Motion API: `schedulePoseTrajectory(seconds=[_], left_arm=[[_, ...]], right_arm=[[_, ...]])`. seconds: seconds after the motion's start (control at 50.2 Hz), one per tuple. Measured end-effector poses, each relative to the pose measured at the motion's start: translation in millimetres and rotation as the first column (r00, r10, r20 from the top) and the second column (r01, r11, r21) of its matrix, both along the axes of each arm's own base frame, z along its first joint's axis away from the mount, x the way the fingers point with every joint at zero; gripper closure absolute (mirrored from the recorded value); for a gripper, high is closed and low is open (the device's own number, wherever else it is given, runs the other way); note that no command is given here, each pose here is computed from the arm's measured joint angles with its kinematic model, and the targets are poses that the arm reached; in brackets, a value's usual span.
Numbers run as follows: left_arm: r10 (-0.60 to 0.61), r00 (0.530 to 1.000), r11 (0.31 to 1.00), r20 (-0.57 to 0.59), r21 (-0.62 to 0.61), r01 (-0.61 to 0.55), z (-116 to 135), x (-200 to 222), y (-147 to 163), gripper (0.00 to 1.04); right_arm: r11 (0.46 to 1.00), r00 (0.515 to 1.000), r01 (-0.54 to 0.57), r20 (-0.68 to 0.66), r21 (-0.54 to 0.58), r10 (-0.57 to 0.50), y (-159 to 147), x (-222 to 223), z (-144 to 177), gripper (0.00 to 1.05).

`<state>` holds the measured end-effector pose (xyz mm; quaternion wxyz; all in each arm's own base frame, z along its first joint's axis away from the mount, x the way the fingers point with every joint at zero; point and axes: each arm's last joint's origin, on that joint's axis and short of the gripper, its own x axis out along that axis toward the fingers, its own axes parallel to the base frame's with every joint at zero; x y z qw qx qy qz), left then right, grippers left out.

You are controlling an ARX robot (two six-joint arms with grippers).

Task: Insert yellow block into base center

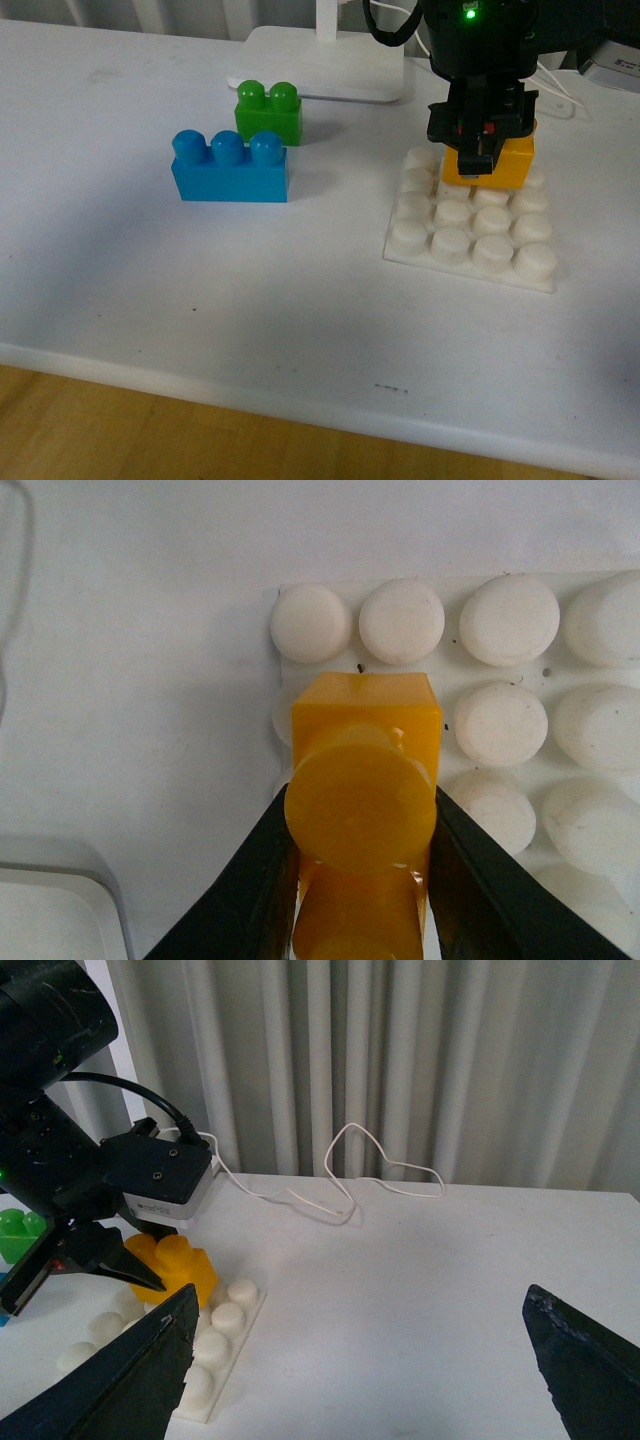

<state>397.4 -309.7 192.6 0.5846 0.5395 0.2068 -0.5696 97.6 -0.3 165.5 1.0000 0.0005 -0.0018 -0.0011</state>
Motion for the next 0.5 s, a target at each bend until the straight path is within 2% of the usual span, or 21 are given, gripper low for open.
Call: schedulePoseTrajectory(seconds=[0.498], left_arm=[[-0.006,1.0,1.0,-0.029,0.027,0.007,-12,-2,2,0.73]], right_arm=[[1.0,1.0,0.0,0.0,0.0,0.0,0,0,0,0.09]])
